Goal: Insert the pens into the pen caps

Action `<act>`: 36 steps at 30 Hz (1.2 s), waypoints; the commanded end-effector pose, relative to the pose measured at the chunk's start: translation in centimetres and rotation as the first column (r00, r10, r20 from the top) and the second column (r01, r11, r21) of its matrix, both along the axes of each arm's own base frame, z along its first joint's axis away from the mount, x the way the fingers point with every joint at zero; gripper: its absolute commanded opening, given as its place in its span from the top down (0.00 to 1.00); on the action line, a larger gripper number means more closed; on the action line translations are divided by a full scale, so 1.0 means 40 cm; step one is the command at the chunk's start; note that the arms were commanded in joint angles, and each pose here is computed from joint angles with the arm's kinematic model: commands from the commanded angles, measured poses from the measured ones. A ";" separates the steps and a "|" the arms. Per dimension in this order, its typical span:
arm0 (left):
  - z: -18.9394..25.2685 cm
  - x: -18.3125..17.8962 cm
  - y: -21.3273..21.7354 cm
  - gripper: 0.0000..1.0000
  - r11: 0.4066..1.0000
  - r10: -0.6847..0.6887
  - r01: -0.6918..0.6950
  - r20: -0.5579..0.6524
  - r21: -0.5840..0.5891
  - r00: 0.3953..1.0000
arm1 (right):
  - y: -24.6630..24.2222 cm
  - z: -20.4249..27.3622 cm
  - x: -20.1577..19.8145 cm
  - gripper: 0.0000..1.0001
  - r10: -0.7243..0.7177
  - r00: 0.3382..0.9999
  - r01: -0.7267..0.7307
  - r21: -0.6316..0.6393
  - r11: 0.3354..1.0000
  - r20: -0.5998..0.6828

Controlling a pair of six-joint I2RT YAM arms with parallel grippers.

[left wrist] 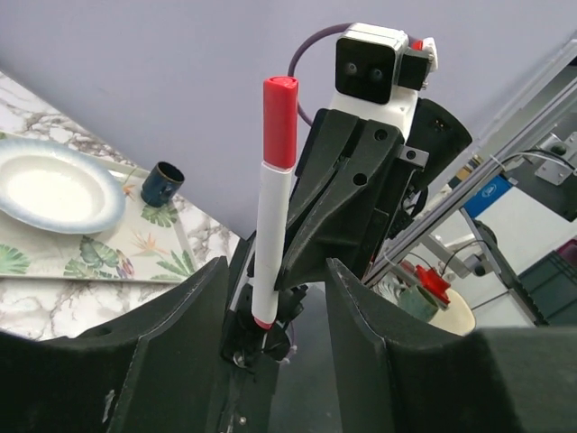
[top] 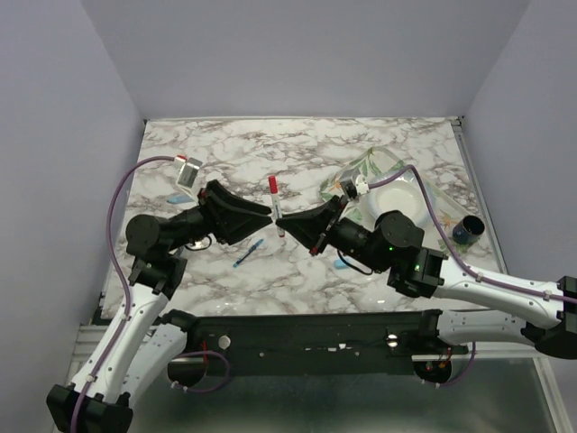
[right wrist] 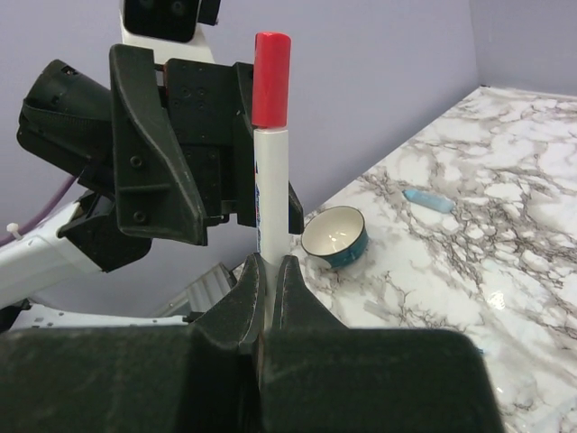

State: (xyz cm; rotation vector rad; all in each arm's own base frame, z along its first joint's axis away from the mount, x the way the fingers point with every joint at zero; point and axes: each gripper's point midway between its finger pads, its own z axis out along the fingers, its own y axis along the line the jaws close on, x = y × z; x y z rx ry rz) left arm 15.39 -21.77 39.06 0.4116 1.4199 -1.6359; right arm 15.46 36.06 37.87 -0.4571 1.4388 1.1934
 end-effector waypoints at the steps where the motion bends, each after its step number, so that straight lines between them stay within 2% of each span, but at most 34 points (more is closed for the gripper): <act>1: 0.034 -0.001 -0.017 0.47 1.000 -0.005 0.005 0.066 -0.009 0.998 | 0.009 0.022 -0.014 0.99 0.034 0.999 -0.034 0.033 0.999 0.014; 16: 0.033 0.027 -0.031 0.58 0.999 0.033 -0.032 0.042 -0.008 0.999 | 0.014 -0.036 -0.028 0.99 0.067 0.997 -0.067 0.011 0.998 -0.029; 19: 0.038 0.030 -0.032 0.75 0.999 0.032 -0.032 0.043 -0.014 0.999 | 0.011 -0.042 -0.030 0.99 0.067 0.997 -0.067 0.007 0.998 -0.031; 20: 0.038 0.028 -0.033 0.87 1.000 0.026 -0.025 0.037 -0.018 0.999 | 0.011 -0.044 -0.030 0.99 0.067 0.997 -0.067 0.003 0.998 -0.035; 23: 0.038 0.028 -0.035 1.00 1.000 0.016 -0.015 0.025 -0.024 1.000 | 0.011 -0.052 -0.028 0.99 0.065 0.996 -0.065 0.002 0.998 -0.053; 25: 0.037 0.027 -0.036 1.00 1.000 0.009 -0.009 0.015 -0.027 1.000 | 0.010 -0.048 -0.033 0.93 0.073 0.996 -0.073 0.005 0.997 -0.055; 26: 0.036 0.027 -0.036 1.00 1.000 0.008 -0.008 0.012 -0.028 1.000 | 0.012 -0.051 -0.036 0.79 0.081 0.995 -0.081 0.000 0.997 -0.058; 29: 0.036 0.023 -0.036 1.00 0.999 0.003 -0.003 0.007 -0.033 1.000 | 0.022 -0.060 -0.037 0.63 0.090 0.993 -0.092 -0.023 0.995 -0.071; 34: 0.048 0.016 -0.034 1.00 0.999 -0.003 0.003 0.014 -0.042 1.000 | 0.041 -0.070 -0.041 0.60 0.112 0.990 -0.116 -0.040 0.992 -0.084; 36: 0.052 0.014 -0.033 1.00 0.999 -0.003 0.004 0.017 -0.044 1.000 | 0.044 -0.071 -0.041 0.64 0.112 0.990 -0.116 -0.040 0.992 -0.084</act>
